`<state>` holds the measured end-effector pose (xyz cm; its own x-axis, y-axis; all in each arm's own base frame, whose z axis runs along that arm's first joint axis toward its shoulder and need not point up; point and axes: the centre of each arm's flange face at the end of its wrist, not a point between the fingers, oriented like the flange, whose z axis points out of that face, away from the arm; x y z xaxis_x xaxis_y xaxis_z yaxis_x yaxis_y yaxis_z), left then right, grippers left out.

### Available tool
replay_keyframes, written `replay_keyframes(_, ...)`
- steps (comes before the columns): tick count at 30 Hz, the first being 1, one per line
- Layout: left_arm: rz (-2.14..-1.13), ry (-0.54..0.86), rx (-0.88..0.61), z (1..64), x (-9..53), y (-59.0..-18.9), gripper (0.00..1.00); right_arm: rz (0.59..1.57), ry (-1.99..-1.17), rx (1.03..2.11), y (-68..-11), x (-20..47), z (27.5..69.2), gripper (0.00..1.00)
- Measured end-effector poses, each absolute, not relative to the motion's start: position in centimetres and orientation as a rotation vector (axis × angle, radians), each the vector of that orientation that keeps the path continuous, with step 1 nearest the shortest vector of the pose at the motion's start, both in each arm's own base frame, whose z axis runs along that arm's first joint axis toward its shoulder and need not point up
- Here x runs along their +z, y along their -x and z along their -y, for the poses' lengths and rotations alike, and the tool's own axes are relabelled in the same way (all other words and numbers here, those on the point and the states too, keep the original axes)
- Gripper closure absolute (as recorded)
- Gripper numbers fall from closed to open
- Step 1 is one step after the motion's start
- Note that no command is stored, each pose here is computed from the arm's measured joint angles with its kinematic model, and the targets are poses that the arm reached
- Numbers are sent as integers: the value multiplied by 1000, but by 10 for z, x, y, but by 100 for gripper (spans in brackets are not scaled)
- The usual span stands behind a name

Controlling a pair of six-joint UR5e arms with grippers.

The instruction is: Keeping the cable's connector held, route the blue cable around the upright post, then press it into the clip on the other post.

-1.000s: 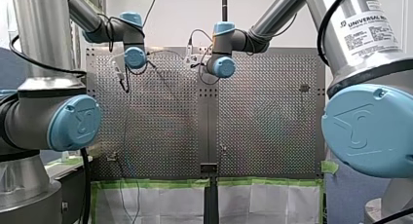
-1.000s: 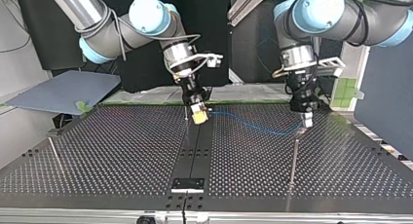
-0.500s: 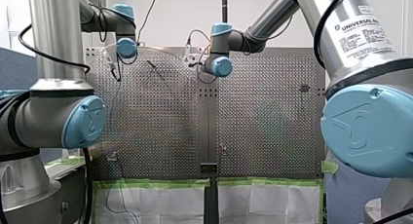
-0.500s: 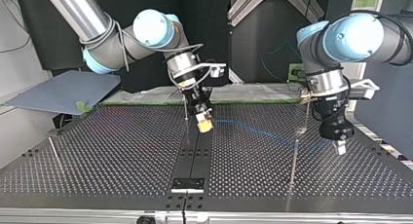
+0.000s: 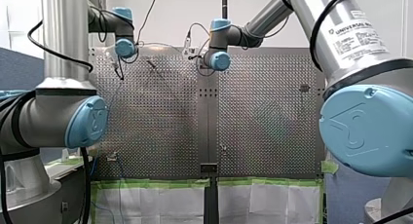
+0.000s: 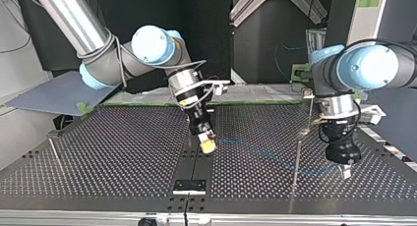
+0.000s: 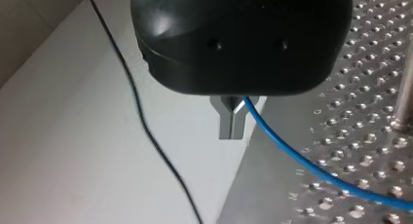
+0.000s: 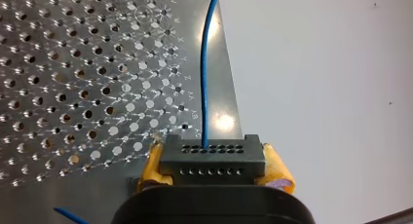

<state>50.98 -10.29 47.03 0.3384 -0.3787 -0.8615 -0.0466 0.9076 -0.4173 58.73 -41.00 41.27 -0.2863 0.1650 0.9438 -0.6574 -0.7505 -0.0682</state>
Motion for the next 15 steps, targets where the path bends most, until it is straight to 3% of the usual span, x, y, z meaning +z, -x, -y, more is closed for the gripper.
replay_keyframes(15,-1331,390,-247,94,411,-552,100,652,-1513,2024,-599,360,435,100)
